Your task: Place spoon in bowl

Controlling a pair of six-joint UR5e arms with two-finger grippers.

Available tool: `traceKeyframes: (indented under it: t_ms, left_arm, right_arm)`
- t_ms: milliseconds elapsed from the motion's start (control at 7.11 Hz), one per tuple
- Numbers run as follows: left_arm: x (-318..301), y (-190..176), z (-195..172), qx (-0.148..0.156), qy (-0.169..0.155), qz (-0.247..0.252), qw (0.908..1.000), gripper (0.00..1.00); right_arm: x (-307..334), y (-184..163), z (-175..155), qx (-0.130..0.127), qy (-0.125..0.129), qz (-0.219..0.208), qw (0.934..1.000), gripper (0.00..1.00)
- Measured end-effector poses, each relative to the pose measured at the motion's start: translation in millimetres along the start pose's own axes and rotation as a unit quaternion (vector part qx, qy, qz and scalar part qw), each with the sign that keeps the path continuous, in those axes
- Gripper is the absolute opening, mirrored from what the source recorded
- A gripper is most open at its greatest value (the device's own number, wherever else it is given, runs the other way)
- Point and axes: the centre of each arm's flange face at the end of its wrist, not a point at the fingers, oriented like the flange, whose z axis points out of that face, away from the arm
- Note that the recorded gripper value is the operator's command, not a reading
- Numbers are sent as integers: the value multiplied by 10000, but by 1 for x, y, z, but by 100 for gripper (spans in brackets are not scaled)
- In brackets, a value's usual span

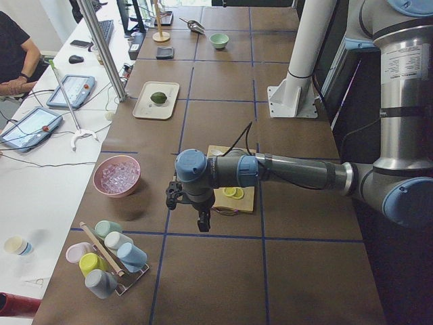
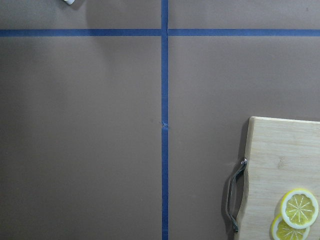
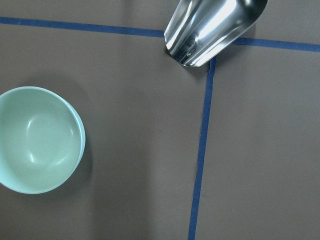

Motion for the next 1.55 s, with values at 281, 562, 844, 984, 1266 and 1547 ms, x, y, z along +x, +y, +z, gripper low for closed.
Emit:
traceKeyframes:
  t_ms: [281, 562, 844, 984, 1266, 1547]
  left_arm:
    - [2, 1, -1, 15, -5, 13, 10000, 100]
    - [3, 3, -3, 35, -15, 21, 10000, 100]
    - [8, 4, -7, 103, -11, 66, 9999, 100]
    - [10, 4, -9, 129, -8, 89, 9999, 100]
    - [14, 2, -11, 191, -4, 222, 9996, 100]
    - [15, 4, -10, 257, -5, 329, 9991, 100]
  right_arm:
    - [0, 0, 0, 15, 7, -22, 10000, 100]
    - [-3, -1, -3, 43, -6, -83, 10000, 100]
    - [-9, -3, -1, 46, -44, -133, 9999, 100]
    - [-15, -5, 4, 27, -54, -234, 9997, 100]
    - [-34, -13, 17, -55, -62, -391, 9992, 99]
    - [-80, -38, 56, -36, -8, -206, 9998, 93]
